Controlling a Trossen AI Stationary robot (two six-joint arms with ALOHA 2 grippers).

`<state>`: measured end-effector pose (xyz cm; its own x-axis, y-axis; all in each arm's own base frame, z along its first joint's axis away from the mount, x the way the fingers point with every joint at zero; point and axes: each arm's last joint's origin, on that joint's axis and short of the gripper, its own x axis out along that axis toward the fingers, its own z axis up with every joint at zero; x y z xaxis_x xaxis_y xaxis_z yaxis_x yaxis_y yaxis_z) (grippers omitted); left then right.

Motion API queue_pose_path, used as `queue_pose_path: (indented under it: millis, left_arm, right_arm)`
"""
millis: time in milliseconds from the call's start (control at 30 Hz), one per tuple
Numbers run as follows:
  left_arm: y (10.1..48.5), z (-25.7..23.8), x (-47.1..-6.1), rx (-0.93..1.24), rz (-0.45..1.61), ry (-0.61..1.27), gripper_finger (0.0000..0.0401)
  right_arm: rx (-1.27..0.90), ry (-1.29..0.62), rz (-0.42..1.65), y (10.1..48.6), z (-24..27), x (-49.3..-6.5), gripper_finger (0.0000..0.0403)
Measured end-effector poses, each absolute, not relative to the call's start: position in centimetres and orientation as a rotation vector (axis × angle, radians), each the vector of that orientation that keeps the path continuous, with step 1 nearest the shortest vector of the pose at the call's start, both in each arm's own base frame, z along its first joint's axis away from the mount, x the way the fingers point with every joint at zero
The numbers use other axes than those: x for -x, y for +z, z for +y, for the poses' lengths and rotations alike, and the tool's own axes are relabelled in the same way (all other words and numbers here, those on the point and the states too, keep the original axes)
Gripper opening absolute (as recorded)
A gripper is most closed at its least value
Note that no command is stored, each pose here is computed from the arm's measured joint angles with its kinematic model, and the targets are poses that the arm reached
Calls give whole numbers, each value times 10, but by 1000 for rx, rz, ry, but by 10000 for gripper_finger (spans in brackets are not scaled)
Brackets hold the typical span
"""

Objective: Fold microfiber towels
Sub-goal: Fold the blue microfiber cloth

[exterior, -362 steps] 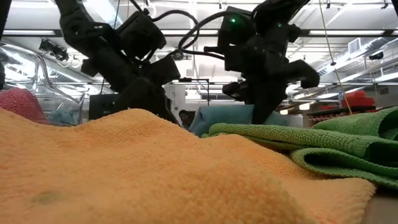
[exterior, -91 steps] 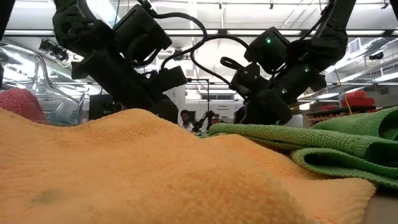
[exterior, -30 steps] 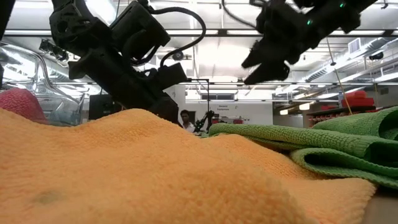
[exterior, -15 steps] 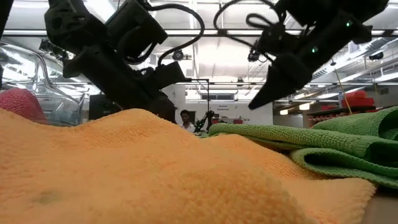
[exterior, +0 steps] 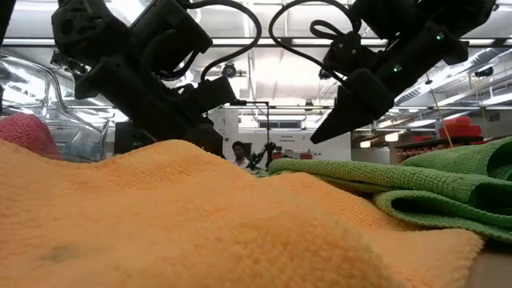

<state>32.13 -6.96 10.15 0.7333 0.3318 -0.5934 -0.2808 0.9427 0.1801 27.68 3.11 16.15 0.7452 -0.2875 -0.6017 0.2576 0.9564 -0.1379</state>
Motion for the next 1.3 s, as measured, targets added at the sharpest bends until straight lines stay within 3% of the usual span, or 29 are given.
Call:
queue_pose_path:
  millis: [400, 833, 1100, 1300]
  left_arm:
    - [103, -74, -320, -112, 668, 317, 126]
    - [163, -77, -306, -142, 573, 280, 145]
    - [158, -84, -305, -154, 600, 212, 123]
    - [154, -94, -301, -195, 630, 159, 115]
  right_arm:
    - [45, -294, 651, 163, 31, -278, 339]
    - [73, -282, 667, 163, 31, -276, 339]
    - [54, -154, 546, 170, 39, -287, 339]
    - [80, -48, 520, 148, 44, -302, 339]
